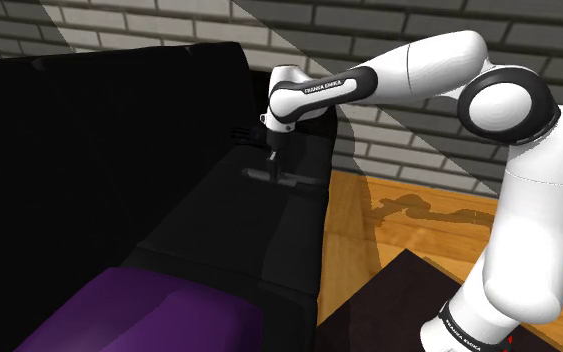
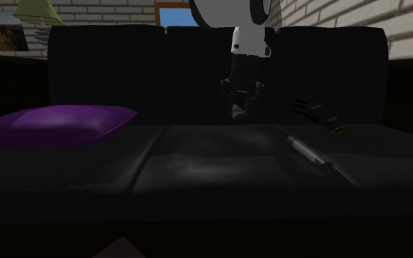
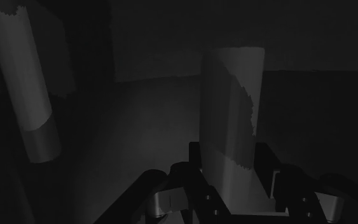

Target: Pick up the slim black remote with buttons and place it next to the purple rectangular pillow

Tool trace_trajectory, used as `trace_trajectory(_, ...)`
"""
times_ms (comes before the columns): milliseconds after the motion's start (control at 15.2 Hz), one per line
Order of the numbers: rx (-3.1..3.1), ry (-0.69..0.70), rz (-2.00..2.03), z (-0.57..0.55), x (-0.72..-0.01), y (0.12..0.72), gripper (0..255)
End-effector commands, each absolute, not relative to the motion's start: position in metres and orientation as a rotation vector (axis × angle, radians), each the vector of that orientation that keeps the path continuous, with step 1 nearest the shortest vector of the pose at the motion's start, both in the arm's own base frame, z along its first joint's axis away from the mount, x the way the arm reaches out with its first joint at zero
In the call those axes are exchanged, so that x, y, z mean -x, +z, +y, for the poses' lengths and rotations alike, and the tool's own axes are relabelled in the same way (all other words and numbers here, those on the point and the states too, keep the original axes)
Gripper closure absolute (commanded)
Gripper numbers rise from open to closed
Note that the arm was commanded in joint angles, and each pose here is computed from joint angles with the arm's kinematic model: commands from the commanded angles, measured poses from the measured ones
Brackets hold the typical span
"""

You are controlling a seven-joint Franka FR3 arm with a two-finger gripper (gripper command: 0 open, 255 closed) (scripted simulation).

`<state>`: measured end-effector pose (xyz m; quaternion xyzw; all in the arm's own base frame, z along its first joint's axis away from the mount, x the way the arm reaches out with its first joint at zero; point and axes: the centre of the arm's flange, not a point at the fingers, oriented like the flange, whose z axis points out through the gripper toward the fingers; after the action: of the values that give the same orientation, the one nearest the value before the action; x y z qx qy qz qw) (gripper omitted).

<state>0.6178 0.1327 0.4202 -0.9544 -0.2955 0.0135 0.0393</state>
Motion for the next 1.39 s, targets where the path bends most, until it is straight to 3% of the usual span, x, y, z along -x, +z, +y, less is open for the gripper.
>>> trace_trajectory(0, 2.926, 0.042, -0.906, 0.132, -0.617, 0.431, 255)
trace_trajectory(924, 2.926, 0.042, -0.906, 0.132, -0.617, 0.5, 255)
trace_trajectory(1320, 2.926, 0.042, -0.906, 0.187, -0.56, 0.5, 255)
